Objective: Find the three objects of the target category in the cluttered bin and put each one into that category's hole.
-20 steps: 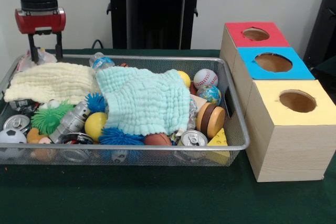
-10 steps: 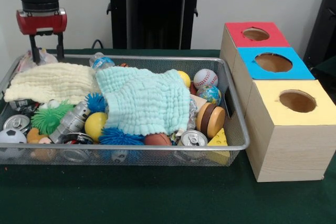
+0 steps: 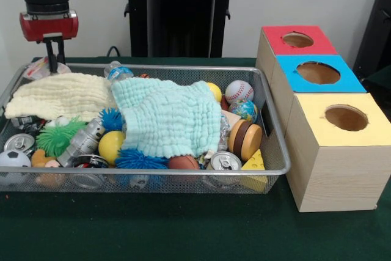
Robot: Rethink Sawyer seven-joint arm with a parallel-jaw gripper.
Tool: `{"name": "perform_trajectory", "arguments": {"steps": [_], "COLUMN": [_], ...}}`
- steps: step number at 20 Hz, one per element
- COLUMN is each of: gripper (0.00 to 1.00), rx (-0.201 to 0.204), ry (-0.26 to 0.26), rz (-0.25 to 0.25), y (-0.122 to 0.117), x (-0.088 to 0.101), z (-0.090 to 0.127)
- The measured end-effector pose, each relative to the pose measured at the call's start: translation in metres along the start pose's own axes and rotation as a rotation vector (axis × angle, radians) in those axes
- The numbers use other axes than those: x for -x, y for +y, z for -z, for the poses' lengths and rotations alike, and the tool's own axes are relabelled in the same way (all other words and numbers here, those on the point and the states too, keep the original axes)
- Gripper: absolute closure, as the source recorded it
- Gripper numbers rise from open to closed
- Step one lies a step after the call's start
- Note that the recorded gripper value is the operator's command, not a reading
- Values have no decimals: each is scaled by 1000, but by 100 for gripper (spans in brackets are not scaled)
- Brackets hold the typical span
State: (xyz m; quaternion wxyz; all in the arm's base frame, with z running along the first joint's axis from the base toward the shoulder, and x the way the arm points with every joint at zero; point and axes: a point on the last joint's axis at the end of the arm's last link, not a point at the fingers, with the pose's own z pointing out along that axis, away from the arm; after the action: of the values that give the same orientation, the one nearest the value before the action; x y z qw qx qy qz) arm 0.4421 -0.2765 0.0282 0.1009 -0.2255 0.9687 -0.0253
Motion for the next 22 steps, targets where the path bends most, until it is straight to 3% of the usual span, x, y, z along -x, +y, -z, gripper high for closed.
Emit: {"name": "perform_trajectory", "arguments": {"steps": [11, 16, 22], "gripper": [100, 100, 100], "rx": [11, 20, 36], "ry": [-23, -17, 7], "rz": [-34, -66, -85], "y": [-3, -2, 11], "x": [15, 36, 83], "z": [13, 46, 92]}}
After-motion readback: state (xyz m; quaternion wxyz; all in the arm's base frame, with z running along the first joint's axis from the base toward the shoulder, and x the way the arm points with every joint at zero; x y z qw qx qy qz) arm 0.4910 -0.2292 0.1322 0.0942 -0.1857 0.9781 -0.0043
